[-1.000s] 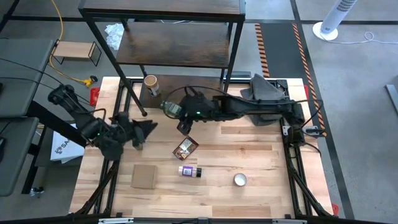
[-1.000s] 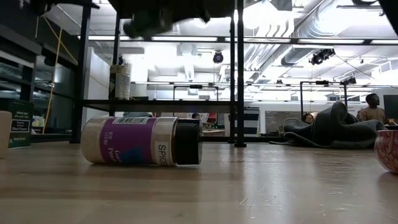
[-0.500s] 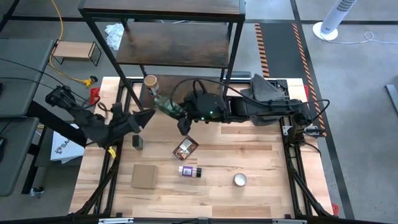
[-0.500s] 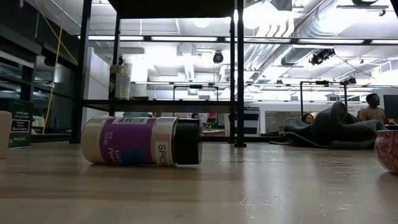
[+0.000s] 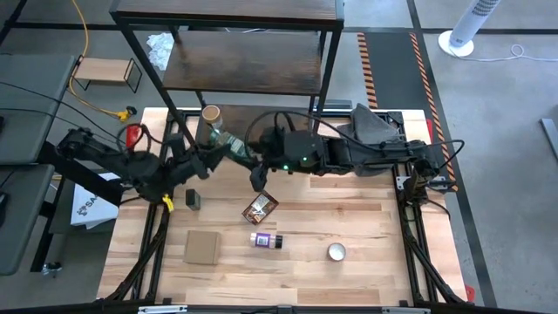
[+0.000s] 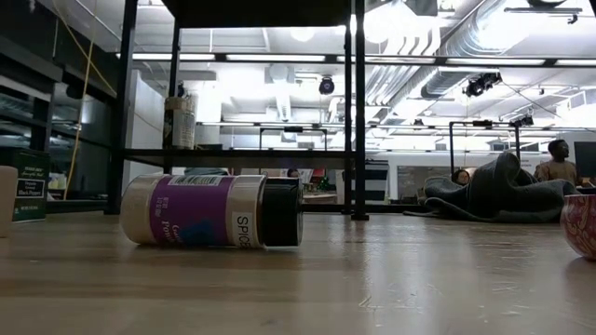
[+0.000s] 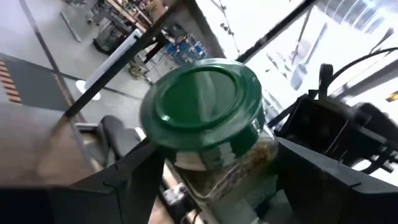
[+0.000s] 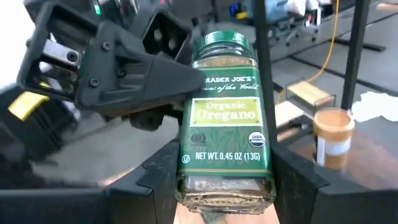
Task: Shelf spices
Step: Put the green seasoning bottle on the shelf
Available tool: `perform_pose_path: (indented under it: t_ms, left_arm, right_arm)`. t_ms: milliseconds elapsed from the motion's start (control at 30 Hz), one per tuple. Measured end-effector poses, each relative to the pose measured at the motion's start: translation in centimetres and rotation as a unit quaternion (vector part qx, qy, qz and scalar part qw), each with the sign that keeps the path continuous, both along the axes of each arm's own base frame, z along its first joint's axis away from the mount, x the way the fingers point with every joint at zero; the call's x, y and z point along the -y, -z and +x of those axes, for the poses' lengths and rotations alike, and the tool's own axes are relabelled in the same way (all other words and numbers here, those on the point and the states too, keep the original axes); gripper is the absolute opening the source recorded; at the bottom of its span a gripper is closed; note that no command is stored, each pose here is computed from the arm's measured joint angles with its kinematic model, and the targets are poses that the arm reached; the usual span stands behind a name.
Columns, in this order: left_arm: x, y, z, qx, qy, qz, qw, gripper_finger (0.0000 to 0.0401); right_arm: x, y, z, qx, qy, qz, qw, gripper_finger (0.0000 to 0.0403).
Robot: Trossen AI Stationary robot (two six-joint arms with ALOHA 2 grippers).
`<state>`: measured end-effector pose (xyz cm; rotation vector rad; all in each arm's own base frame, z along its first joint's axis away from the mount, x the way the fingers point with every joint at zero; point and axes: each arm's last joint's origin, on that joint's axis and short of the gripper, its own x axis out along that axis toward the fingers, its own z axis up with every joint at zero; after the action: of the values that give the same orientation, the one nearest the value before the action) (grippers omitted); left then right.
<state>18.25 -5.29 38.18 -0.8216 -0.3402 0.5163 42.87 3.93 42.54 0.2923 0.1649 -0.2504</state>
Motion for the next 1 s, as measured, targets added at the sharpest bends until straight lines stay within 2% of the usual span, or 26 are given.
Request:
perform_pose_path:
  t_ms: [367, 433, 567, 633, 700, 767, 800, 900, 1000]
  left_arm:
    - [-0.6, -0.3, 0.2, 0.013, -0.008, 0.007, 1.000, 0.0282]
    - [-0.6, -0.3, 0.2, 0.014, -0.012, 0.004, 1.000, 0.0265]
    - [-0.7, -0.3, 0.2, 0.017, -0.026, -0.002, 1.000, 0.0194]
    - [-0.7, -0.3, 0.2, 0.006, -0.028, 0.010, 1.000, 0.0180]
    - [-0.7, -0.3, 0.2, -0.008, -0.032, 0.026, 0.999, 0.0078]
    - [-0.8, -0.2, 0.1, -0.023, -0.055, 0.035, 0.998, 0.0017]
    - [-0.9, -0.2, 0.1, -0.025, -0.060, 0.037, 0.997, 0.0006]
    - [-1.0, -0.2, 0.1, -0.022, -0.063, 0.035, 0.997, 0.0012]
    - [-1.2, -0.1, 0.3, -0.019, -0.052, 0.033, 0.998, 0.0003]
  right_arm:
    - [0.4, -0.4, -0.4, -0.001, 0.003, -0.005, 1.000, 0.0183]
    - [0.4, -0.4, -0.4, -0.003, 0.009, -0.008, 1.000, 0.0183]
    - [0.6, -0.2, -0.3, -0.010, 0.034, -0.029, 0.999, 0.0183]
    - [0.6, -0.2, -0.4, -0.011, 0.042, -0.033, 0.999, 0.0186]
    - [0.5, -0.5, -0.6, -0.008, 0.043, -0.037, 0.998, 0.0222]
    - [0.4, -0.5, -0.8, -0.016, 0.035, -0.040, 0.998, 0.0273]
    - [0.2, -0.4, -0.8, -0.025, 0.027, -0.043, 0.998, 0.0296]
    - [0.2, 0.1, -0.7, -0.038, 0.008, -0.042, 0.998, 0.0344]
    - [0.3, -0.1, -0.7, -0.037, 0.015, -0.049, 0.998, 0.0353]
